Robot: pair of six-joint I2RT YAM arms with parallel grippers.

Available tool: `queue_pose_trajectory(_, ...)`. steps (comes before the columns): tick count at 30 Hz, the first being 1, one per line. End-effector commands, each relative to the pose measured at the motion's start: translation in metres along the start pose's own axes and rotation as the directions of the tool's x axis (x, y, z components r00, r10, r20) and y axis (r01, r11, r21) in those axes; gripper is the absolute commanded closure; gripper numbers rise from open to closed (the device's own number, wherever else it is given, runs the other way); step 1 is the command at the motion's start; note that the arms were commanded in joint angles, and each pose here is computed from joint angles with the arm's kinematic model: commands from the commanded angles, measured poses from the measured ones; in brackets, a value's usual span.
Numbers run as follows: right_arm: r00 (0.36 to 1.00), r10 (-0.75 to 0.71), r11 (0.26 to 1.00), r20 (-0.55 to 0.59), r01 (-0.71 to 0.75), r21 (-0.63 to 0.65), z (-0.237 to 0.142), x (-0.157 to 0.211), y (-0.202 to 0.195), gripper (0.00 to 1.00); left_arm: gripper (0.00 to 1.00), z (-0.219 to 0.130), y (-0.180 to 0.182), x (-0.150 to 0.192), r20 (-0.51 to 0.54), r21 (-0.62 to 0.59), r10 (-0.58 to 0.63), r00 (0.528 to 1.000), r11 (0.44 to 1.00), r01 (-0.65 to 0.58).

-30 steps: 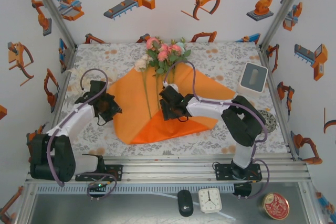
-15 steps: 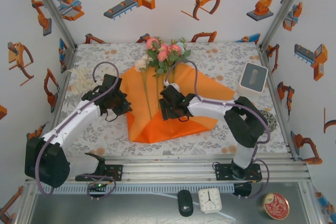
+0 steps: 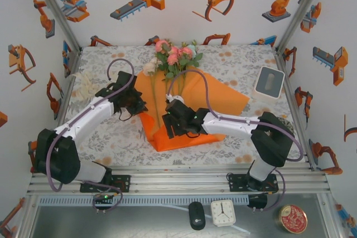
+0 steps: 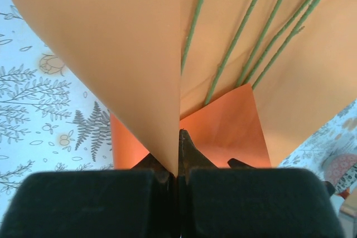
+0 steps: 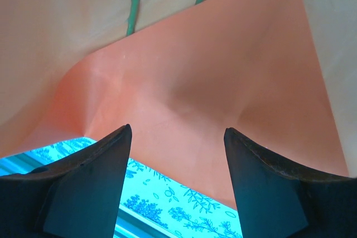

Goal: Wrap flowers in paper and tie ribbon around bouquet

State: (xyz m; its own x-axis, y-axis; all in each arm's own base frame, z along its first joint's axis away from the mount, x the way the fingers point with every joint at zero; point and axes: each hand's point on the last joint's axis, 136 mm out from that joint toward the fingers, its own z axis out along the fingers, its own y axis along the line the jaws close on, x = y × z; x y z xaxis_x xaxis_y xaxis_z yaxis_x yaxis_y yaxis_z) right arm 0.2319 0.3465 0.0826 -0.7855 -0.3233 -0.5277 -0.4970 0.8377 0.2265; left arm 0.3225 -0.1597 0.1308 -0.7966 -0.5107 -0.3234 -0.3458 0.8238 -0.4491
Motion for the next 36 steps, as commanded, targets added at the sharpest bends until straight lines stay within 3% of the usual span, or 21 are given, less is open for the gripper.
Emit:
queue_pose_trajectory(1, 0.999, -0.053, 0.985, -0.002, 0.052, -0.164, -0.015, 0.006, 0.025, 0.39, 1.0, -0.002, -0.021, -0.008, 0.01, 0.062, -0.016, 1.0, 0.998, 0.015)
queue_pose_trajectory(7, 0.999, -0.037, 0.884, 0.032, 0.048, -0.465, -0.05, 0.016, 0.067, 0.19, 1.0, 0.004, -0.033, -0.01, 0.002, 0.085, 0.003, 1.0, 0.996, -0.003)
queue_pose_trajectory(8, 0.999, -0.014, 0.867, 0.04, 0.032, -0.497, -0.054, 0.013, 0.072, 0.09, 1.0, 0.005, -0.035, -0.01, 0.001, 0.087, 0.003, 1.0, 0.996, -0.004)
queue_pose_trajectory(12, 0.996, 0.079, 0.859, 0.039, -0.048, -0.509, -0.045, 0.0, 0.077, 0.07, 1.0, 0.01, -0.04, -0.006, -0.01, 0.094, 0.005, 1.0, 0.996, -0.004)
queue_pose_trajectory(17, 0.985, 0.173, 0.89, 0.0, -0.156, -0.428, -0.014, -0.012, 0.072, 0.14, 1.0, 0.018, -0.055, 0.006, -0.043, 0.136, 0.018, 0.999, 0.991, -0.012)
queue_pose_trajectory(21, 0.978, 0.208, 0.91, 0.016, -0.187, -0.369, 0.001, -0.018, 0.064, 0.34, 0.98, 0.024, -0.065, 0.014, -0.07, 0.149, 0.04, 0.997, 0.988, -0.029)
queue_pose_trajectory(26, 0.973, 0.232, 0.915, -0.006, -0.22, -0.339, 0.017, -0.01, 0.057, 0.78, 0.92, 0.026, -0.071, 0.015, -0.069, 0.166, 0.064, 0.996, 0.985, -0.052)
queue_pose_trajectory(28, 0.968, 0.25, 0.914, -0.013, -0.24, -0.327, 0.021, -0.004, 0.053, 0.89, 0.82, 0.024, -0.081, 0.013, -0.067, 0.2, 0.099, 0.993, 0.976, -0.083)
queue_pose_trajectory(30, 0.964, 0.267, 0.912, -0.007, -0.255, -0.321, 0.022, 0.0, 0.048, 0.99, 0.65, 0.019, -0.094, 0.008, -0.055, 0.241, 0.152, 0.987, 0.961, -0.135)
queue_pose_trajectory(33, 0.957, 0.289, 0.914, -0.003, -0.277, -0.296, 0.024, 0.007, 0.038, 1.0, 0.4, 0.001, -0.102, -0.015, 0.039, 0.238, 0.24, 0.97, 0.941, -0.242)
queue_pose_trajectory(36, 0.954, 0.299, 0.921, -0.003, -0.29, -0.26, 0.025, 0.016, 0.028, 1.0, 0.29, -0.025, -0.088, -0.055, 0.175, 0.157, 0.269, 0.947, 0.942, -0.296)
